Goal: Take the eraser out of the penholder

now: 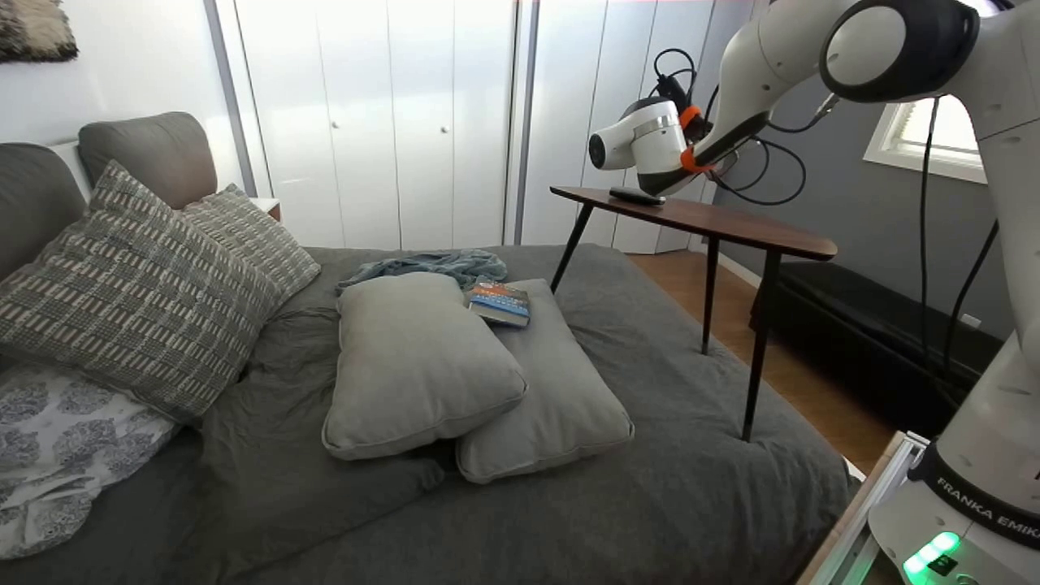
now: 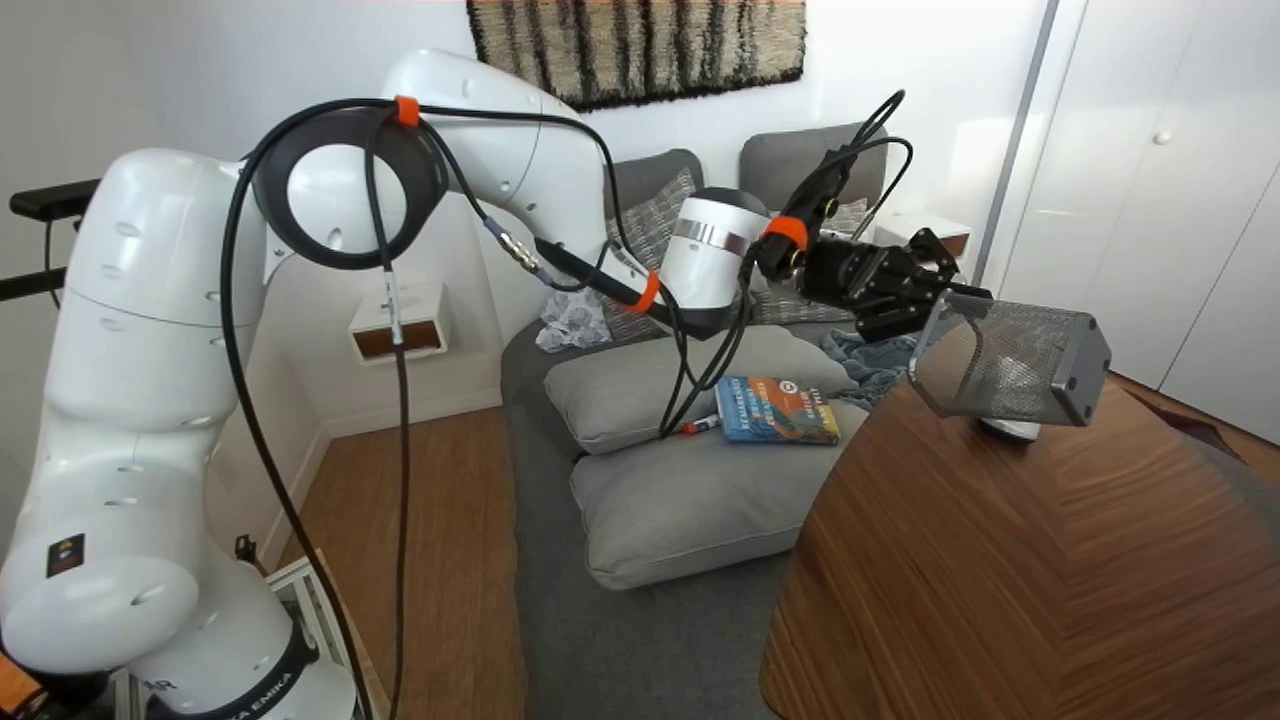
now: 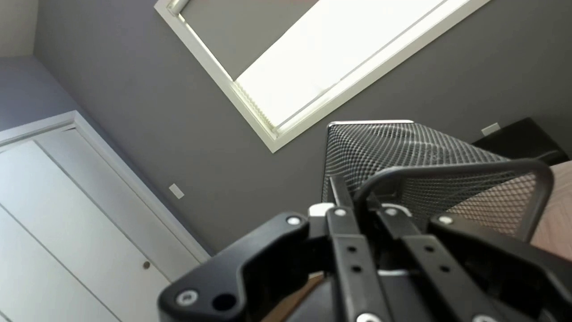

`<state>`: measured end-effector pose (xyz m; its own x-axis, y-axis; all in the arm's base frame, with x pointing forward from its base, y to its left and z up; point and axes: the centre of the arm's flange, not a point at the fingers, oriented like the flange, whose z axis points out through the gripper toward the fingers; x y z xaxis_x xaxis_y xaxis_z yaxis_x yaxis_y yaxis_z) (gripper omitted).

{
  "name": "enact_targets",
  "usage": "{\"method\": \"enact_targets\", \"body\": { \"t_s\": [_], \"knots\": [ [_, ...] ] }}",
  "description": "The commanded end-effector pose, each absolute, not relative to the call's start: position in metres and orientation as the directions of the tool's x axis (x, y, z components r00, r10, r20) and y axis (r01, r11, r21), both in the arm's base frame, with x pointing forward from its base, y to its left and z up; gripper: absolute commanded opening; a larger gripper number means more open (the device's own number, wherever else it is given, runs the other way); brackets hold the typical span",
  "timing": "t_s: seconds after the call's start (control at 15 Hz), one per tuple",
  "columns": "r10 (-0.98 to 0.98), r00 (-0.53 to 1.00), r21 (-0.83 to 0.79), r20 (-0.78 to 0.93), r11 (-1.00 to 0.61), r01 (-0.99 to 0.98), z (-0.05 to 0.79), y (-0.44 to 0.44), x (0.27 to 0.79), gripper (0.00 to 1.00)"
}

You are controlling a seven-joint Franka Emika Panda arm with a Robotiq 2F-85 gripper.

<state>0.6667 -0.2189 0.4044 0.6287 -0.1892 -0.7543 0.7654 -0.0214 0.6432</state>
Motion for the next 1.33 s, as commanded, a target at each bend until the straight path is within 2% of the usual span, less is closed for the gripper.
{"method": "enact_targets", "body": {
  "t_s": [0.0, 0.2, 0.33, 0.67, 1.27],
  "knots": [
    [-0.206, 0.52, 0.528, -0.829, 0.017, 0.849, 0.407, -0.222, 0.658, 0.02],
    [-0.222, 0.492, 0.497, -0.842, 0.036, 0.867, 0.405, -0.224, 0.658, 0.02],
    [-0.242, 0.527, 0.536, -0.815, 0.034, 0.844, 0.409, -0.229, 0.658, 0.02],
    [-0.208, 0.722, 0.749, -0.66, -0.097, 0.656, 0.442, -0.244, 0.654, 0.02],
    [-0.153, 0.905, 0.876, -0.398, -0.356, 0.325, 0.532, -0.222, 0.653, 0.02]
  ]
}}
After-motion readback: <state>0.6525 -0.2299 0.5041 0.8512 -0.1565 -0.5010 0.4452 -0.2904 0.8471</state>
